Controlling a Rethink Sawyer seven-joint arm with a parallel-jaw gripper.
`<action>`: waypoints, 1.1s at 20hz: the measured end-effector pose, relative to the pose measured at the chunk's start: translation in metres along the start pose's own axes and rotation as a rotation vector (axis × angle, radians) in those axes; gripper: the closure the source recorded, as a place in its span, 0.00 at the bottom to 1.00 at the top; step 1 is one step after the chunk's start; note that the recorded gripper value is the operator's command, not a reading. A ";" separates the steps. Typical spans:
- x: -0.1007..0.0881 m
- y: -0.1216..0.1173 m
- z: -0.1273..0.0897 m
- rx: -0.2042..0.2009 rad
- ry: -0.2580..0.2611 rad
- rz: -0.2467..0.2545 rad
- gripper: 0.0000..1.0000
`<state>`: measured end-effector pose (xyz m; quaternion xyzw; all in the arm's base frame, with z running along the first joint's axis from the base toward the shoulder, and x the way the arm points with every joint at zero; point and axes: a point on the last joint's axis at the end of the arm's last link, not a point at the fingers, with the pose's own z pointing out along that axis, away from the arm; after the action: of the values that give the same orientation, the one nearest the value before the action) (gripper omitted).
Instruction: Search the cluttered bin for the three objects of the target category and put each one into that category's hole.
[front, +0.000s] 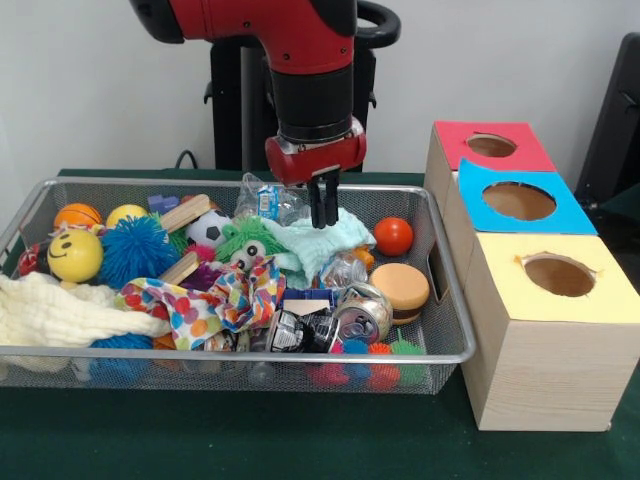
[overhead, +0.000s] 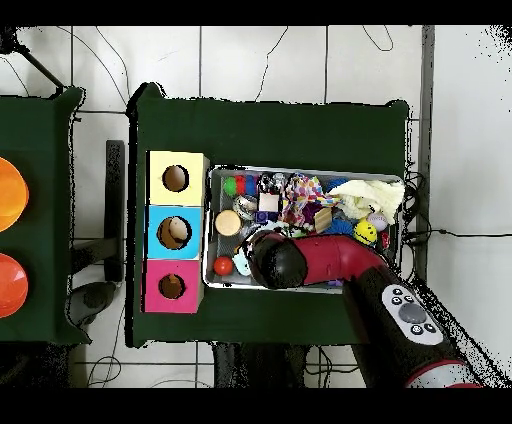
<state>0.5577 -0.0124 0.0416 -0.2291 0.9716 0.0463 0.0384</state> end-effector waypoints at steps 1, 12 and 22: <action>-0.002 -0.003 -0.005 0.007 -0.003 -0.001 1.00; -0.007 -0.024 -0.054 0.041 0.033 0.031 1.00; -0.006 -0.021 -0.048 0.038 0.021 0.023 1.00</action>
<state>0.5696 -0.0334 0.0887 -0.2174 0.9752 0.0260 0.0319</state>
